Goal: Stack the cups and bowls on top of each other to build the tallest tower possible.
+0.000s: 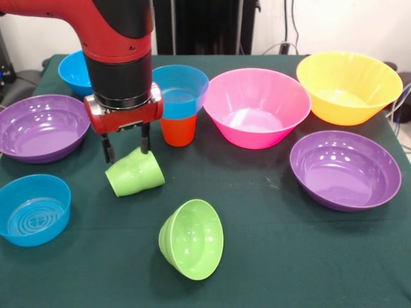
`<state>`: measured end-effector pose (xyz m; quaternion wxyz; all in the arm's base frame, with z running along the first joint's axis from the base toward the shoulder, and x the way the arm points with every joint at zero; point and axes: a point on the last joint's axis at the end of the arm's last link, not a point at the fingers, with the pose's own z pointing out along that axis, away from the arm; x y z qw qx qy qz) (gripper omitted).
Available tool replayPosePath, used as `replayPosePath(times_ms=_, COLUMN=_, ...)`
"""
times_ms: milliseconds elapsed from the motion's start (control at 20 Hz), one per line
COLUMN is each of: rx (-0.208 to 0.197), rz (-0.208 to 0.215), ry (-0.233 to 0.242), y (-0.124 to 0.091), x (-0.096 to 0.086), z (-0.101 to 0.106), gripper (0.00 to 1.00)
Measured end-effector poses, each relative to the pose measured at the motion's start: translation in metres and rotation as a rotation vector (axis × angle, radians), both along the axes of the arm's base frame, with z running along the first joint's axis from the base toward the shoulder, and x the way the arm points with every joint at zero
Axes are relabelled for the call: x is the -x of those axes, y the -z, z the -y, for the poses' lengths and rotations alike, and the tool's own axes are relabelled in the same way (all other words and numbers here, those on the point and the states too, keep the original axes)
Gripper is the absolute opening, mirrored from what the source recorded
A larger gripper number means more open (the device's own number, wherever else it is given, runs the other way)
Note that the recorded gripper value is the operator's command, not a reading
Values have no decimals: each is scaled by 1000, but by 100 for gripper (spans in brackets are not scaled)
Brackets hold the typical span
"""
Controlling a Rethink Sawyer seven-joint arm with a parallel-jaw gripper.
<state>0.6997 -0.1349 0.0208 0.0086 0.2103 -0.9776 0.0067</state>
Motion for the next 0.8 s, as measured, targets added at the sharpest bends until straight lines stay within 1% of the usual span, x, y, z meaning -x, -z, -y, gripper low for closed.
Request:
replayPosePath(times_ms=450, rx=-11, rz=24, ry=-5, y=8, x=4, z=-7, gripper=100)
replayPosePath(times_ms=800, rx=-18, rz=51, ry=4, y=7, x=0, z=-8, gripper=100)
